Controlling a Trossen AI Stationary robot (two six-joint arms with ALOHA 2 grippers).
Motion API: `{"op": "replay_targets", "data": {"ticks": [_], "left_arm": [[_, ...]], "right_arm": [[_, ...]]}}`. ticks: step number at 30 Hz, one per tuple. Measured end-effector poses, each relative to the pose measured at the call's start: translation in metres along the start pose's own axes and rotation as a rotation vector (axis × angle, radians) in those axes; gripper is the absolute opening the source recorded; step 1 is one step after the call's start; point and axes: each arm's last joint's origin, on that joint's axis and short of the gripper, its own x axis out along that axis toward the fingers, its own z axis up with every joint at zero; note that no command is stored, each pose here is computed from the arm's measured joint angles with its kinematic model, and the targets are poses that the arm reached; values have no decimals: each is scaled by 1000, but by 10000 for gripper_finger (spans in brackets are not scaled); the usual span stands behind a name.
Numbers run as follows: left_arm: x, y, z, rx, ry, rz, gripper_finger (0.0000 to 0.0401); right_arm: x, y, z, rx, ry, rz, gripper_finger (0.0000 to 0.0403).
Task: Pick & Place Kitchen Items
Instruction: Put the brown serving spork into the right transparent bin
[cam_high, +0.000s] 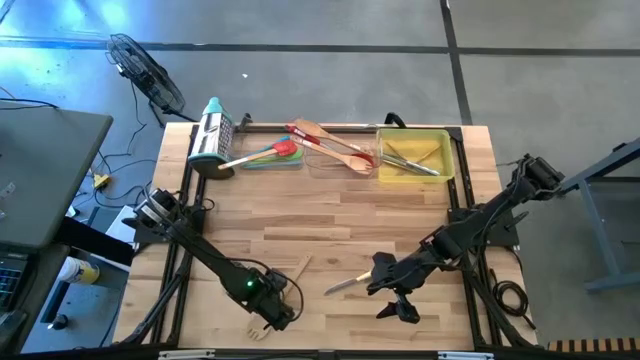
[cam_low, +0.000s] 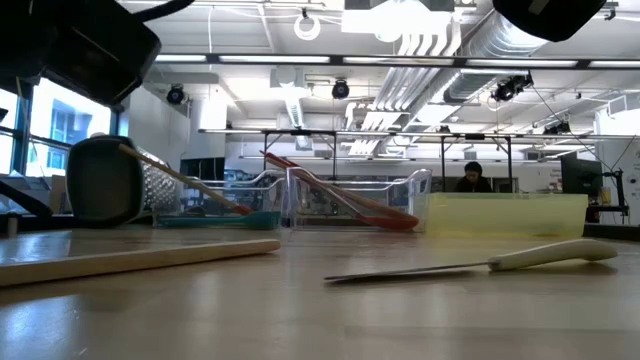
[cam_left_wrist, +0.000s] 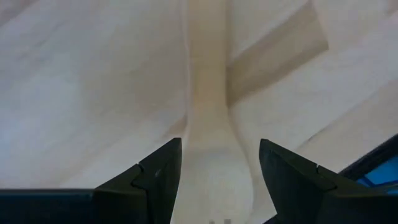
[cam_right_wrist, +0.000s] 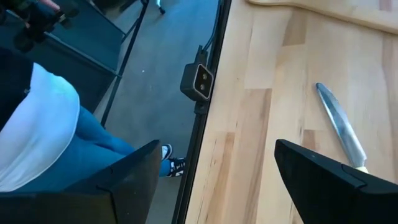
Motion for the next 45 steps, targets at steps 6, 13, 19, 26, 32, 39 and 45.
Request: {"op": "replay_targets", "data": {"ticks": [6,13,19,26,32,39,45], "left_arm": [[3,-2,1,24,6,-14,207],[9,0,1,32,22,18,207],[14,-1,1,38,21,14,207],[29,-4,3,12,66,20,207],[42,-1,3,1,100,67,207],[45,4,5,-33,88,114,207],[51,6,10,-44,66,147,207]], "right_arm": [[0,0,0,0,-5,-3,305],[0,0,0,14,-5,-3,305],[0,0,0,18,-5,-2,305],[0,0,0,18,-3,-2,305],[0,0,0,16,-3,-2,305],[0,0,0,15,-3,-1,305],[0,0,0,14,-3,-2,305]]}}
